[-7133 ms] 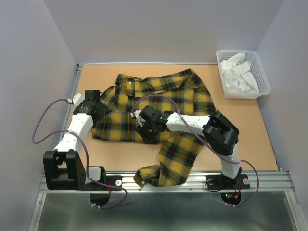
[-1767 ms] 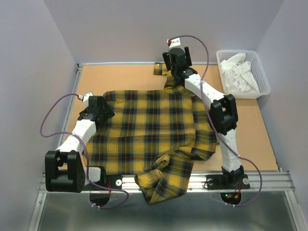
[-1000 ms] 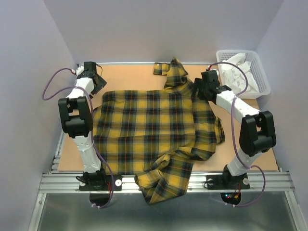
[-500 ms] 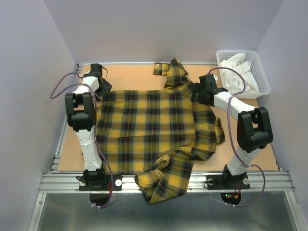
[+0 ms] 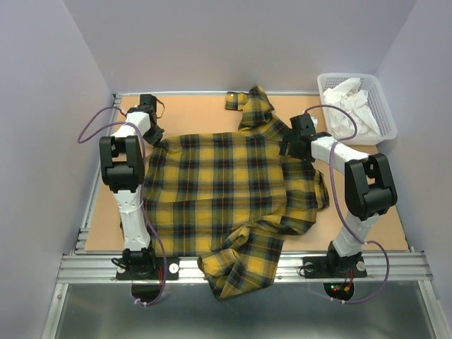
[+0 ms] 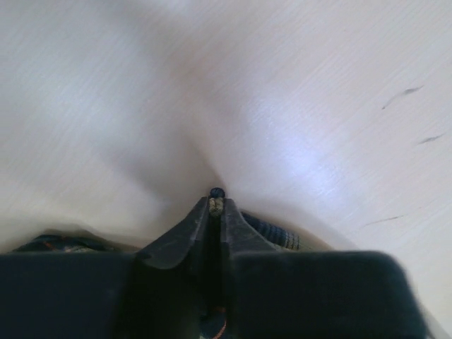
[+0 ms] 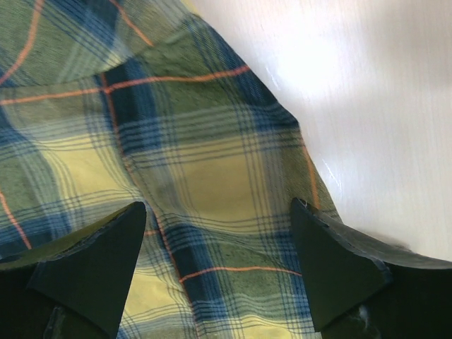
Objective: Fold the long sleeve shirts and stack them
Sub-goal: Flatten the shirt out
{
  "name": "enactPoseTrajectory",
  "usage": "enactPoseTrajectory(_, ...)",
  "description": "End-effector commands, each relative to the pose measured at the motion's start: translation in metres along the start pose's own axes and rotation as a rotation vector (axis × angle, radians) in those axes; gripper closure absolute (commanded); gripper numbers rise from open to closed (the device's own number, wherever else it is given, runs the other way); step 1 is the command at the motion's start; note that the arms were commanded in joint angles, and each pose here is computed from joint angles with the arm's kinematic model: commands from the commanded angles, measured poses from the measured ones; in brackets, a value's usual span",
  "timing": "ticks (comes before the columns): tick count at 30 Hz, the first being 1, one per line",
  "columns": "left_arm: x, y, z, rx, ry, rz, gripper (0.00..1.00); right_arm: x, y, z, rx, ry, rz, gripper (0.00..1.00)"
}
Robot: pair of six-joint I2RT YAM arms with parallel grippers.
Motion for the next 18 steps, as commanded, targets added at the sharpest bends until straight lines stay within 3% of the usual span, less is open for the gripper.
enactPoseTrajectory(1,0.037,0.009,-0.031,-0.010,-0.129,-0.097,0.88,-0.007,-0.006,0.006,-0.029,0.005,0.015,0.12)
enactPoseTrajectory(5,0.099,-0.004,-0.057,-0.035,-0.347,-0.192,0.85,-0.007,-0.007,0.009,-0.030,0.008,0.015,0.12)
enactPoseTrajectory(8,0.136,0.003,-0.062,-0.041,-0.498,-0.313,0.71,-0.005,-0.008,0.009,-0.029,0.005,0.017,0.12)
enactPoseTrajectory(9,0.145,-0.004,-0.055,-0.064,-0.530,-0.325,0.58,-0.005,-0.008,0.009,-0.029,0.003,0.019,0.12)
enactPoseTrajectory(10,0.156,0.000,-0.055,-0.070,-0.576,-0.372,0.55,-0.005,-0.009,0.009,-0.028,0.002,0.018,0.12)
enactPoseTrajectory(11,0.156,0.001,-0.050,-0.075,-0.583,-0.392,0.53,-0.005,-0.009,0.009,-0.031,0.004,0.018,0.12)
enactPoseTrajectory(14,0.160,0.013,-0.046,-0.081,-0.590,-0.446,0.33,-0.003,-0.009,0.008,-0.032,-0.001,0.015,0.12)
enactPoseTrajectory(18,0.155,0.024,-0.046,-0.094,-0.559,-0.395,0.25,0.002,-0.008,0.004,-0.030,-0.014,0.003,0.12)
Point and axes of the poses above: each gripper's point midway between its finger pads, its own x axis back along the fingers, its own y axis along the line the jaws close on, z = x × y, the point moved 4 cm from there along x, back along the fingers, and after that the axes turned 11 degrees about -x, right-handed, at the moved point
